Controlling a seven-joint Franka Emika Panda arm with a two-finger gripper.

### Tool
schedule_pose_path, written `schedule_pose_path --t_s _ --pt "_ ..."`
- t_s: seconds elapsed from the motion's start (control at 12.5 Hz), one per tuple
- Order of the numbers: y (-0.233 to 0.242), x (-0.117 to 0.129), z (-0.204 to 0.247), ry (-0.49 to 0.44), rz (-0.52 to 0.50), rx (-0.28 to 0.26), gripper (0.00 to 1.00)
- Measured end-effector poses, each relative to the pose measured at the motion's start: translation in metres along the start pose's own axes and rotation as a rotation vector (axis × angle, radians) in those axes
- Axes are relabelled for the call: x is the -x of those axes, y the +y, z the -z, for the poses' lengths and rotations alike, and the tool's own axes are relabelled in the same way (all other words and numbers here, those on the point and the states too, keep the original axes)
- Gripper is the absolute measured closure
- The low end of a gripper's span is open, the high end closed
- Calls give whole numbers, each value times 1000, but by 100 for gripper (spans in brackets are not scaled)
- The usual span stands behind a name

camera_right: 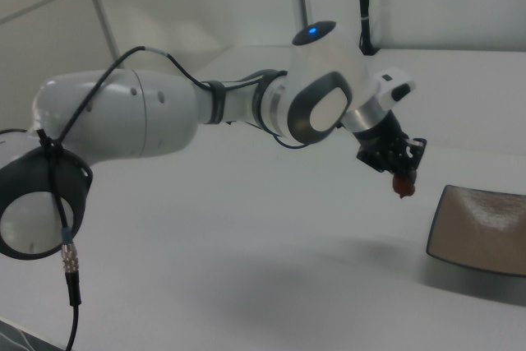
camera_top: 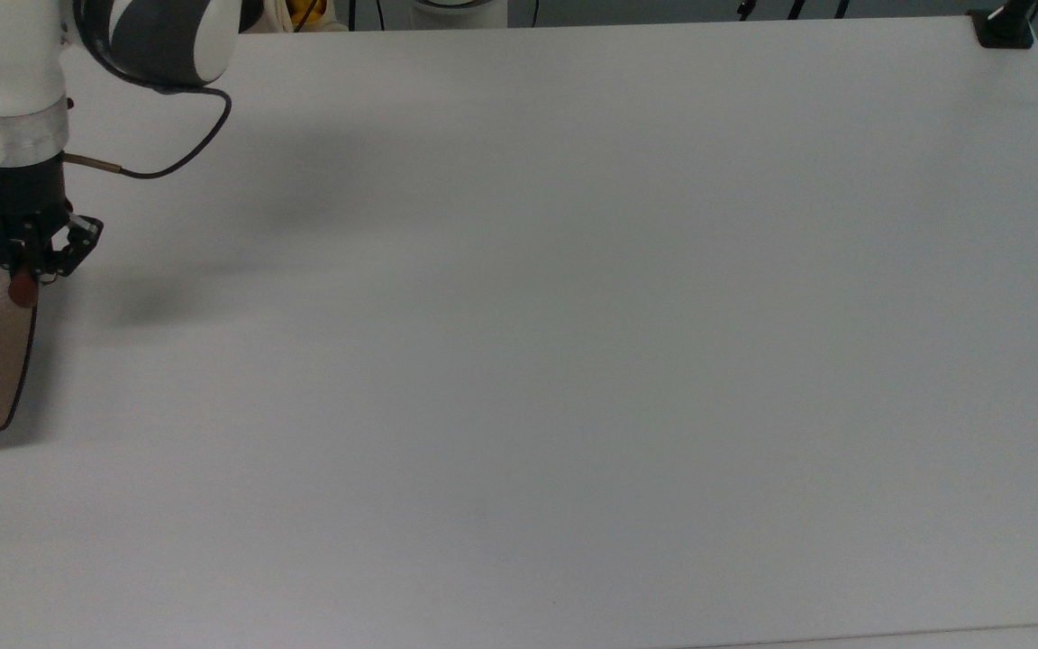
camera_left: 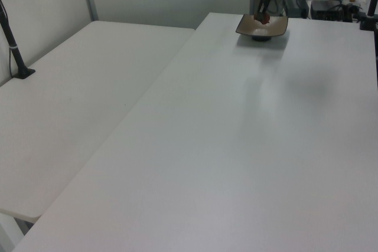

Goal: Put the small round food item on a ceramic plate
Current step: 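Lift the food item and carry it over the brown plate, then lower the food item onto the plate and open the gripper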

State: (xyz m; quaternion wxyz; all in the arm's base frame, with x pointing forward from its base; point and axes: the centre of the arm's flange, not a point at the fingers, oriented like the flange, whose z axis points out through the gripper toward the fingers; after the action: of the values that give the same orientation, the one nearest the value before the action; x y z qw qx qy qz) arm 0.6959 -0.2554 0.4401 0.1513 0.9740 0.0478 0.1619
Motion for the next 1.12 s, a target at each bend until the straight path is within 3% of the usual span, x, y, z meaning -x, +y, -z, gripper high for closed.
schedule_pose_path --t_s 0.24,0.48,0.64,1.12 --pt "35 4 -25 80 -98 4 89" --pt "72 24 -67 203 -214 47 89" --pt "88 38 -83 204 -284 54 85" --pt "86 45 -98 187 -308 40 7"
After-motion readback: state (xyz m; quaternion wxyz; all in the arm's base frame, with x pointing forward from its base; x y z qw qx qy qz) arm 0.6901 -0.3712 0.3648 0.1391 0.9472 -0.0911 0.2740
